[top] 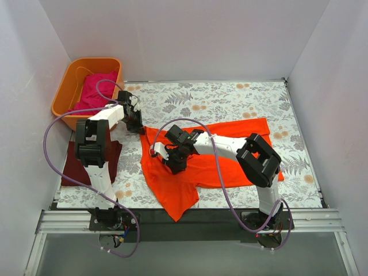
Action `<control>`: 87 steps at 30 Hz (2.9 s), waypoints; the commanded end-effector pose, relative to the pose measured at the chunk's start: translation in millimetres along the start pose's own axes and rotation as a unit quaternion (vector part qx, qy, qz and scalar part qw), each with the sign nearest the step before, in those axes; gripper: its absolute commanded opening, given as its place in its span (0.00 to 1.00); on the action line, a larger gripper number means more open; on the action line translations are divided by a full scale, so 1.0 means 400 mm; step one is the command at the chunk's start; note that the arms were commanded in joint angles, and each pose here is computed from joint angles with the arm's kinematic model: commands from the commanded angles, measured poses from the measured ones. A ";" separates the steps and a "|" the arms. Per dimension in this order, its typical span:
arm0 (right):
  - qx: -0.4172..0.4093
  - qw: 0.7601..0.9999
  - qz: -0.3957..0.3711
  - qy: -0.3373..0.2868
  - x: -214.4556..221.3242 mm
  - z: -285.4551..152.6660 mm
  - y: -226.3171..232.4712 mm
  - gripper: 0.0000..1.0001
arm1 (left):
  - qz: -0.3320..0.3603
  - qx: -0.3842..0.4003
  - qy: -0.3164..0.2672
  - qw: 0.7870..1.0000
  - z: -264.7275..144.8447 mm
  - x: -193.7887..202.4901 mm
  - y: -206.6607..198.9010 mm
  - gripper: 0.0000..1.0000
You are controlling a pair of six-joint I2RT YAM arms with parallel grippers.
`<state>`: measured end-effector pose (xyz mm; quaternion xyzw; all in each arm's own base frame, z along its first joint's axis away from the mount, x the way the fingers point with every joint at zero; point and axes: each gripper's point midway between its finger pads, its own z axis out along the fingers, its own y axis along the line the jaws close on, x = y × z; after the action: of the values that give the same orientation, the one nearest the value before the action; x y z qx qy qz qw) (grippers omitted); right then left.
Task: Fold and stack the t-shirts
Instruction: Fold the tshirt
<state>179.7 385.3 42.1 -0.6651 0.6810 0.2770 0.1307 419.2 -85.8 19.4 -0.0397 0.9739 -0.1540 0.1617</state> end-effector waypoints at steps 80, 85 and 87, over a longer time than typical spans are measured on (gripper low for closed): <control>0.357 0.892 0.268 0.075 0.667 -0.746 -0.589 0.65 | 0.119 0.039 -0.013 0.992 -0.097 0.008 -0.187 0.19; 0.341 0.894 0.274 0.093 0.695 -0.722 -0.580 0.65 | 0.100 -0.045 0.014 0.994 -0.027 0.038 -0.094 0.19; 0.338 0.895 0.275 0.098 0.704 -0.716 -0.580 0.65 | 0.092 -0.059 0.011 0.994 -0.015 0.015 -0.065 0.18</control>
<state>445.1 7.3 83.4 -0.3841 0.8966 -0.0115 0.2199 394.1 -136.7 32.6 0.0723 0.9786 -0.1298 0.1426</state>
